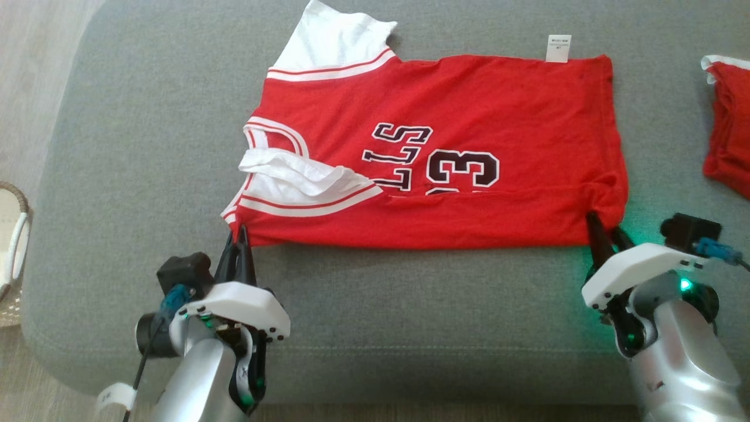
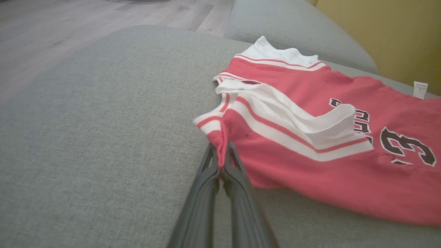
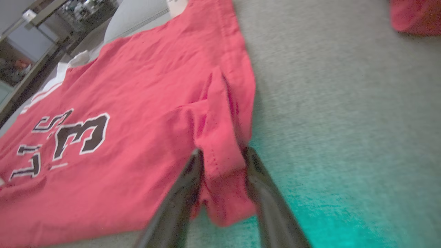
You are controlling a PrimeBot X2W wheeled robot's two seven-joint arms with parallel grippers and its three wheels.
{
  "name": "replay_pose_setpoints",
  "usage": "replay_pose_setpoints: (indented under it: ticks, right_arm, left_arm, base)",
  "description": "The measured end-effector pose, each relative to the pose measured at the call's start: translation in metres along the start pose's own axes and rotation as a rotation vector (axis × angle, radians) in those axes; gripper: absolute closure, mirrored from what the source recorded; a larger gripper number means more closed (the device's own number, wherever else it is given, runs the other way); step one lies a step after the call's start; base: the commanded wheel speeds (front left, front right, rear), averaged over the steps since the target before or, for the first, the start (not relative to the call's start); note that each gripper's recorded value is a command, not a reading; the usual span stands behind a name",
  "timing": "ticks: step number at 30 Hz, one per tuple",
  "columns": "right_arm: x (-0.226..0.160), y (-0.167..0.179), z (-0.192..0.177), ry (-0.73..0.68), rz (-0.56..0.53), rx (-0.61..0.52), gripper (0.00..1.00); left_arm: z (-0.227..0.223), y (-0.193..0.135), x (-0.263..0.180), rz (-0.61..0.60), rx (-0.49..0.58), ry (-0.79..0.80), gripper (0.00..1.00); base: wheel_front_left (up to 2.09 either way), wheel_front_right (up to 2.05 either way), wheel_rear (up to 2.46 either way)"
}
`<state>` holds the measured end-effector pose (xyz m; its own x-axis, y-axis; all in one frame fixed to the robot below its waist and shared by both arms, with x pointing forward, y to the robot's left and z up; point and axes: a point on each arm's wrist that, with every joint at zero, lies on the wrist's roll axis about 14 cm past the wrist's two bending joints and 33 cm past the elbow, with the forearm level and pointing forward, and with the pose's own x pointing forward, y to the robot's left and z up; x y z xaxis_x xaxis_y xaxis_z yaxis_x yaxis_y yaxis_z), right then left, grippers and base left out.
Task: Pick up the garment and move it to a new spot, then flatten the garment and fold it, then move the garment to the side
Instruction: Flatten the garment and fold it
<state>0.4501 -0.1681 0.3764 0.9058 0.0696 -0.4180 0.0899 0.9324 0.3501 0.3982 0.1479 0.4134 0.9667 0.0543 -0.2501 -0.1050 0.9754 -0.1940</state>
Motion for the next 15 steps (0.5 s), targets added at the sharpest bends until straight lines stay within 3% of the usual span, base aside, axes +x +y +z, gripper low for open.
replay_pose_setpoints:
  ticks: [15]
  right_arm:
    - [-0.007, -0.004, 0.024, -0.008, 0.035, -0.149, 1.0]
  left_arm:
    - [0.012, 0.0, -0.005, -0.009, 0.014, -0.036, 1.0]
  base:
    - [0.0, 0.0, 0.0]
